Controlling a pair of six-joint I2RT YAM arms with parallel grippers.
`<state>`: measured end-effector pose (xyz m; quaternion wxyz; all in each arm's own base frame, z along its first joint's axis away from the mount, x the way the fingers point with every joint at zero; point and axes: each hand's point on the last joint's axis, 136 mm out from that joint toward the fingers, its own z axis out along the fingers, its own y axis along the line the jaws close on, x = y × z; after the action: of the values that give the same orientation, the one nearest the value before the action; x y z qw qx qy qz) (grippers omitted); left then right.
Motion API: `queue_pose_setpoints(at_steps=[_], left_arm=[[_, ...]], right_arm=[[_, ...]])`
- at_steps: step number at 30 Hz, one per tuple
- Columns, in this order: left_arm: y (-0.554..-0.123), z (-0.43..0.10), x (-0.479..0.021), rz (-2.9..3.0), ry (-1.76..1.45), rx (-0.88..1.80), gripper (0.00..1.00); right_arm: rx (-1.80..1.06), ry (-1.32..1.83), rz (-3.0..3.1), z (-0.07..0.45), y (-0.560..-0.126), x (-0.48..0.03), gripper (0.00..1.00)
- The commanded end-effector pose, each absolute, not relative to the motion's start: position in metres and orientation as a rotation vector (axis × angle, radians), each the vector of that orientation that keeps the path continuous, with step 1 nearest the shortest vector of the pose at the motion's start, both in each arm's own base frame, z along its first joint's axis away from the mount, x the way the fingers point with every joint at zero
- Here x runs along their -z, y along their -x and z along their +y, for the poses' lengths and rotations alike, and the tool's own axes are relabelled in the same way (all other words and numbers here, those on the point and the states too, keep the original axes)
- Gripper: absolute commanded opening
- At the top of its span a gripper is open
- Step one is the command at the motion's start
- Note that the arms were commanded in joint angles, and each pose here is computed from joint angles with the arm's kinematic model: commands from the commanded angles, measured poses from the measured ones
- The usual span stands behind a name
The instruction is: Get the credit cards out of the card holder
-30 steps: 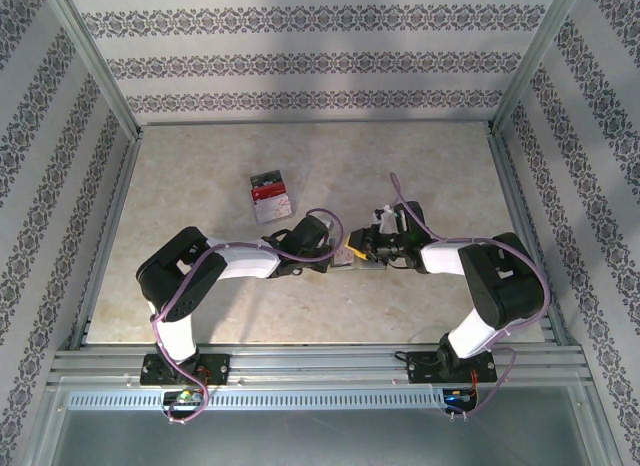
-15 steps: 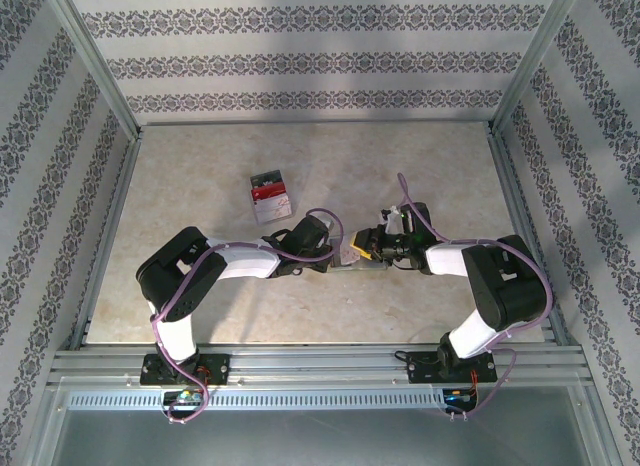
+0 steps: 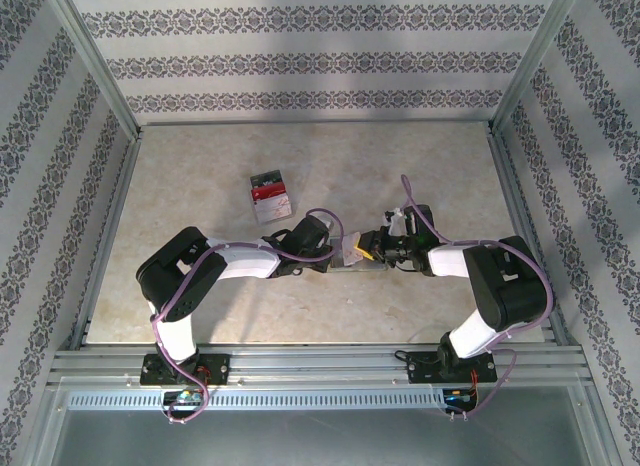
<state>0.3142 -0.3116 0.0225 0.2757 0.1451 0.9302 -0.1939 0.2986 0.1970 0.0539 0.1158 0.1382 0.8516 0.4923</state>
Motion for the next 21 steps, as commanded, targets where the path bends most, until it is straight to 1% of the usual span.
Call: queue_pose_setpoints(at_steps=[1, 19, 21], left_arm=[[-0.309, -0.307, -0.016, 2.526, -0.405, 0.472, 0.06], [-0.313, -0.297, -0.027, 2.505, -0.379, 0.45, 0.06], [-0.314, -0.295, -0.032, 2.496, -0.38, 0.445, 0.1]], right_arm=[[-1.41, -0.357, 2.449, 0.192, -0.302, -0.061, 0.14], [-1.263, -0.354, 2.5, 0.171, -0.297, -0.054, 0.09], [-1.238, -0.339, 2.502, 0.169, -0.297, -0.055, 0.08]])
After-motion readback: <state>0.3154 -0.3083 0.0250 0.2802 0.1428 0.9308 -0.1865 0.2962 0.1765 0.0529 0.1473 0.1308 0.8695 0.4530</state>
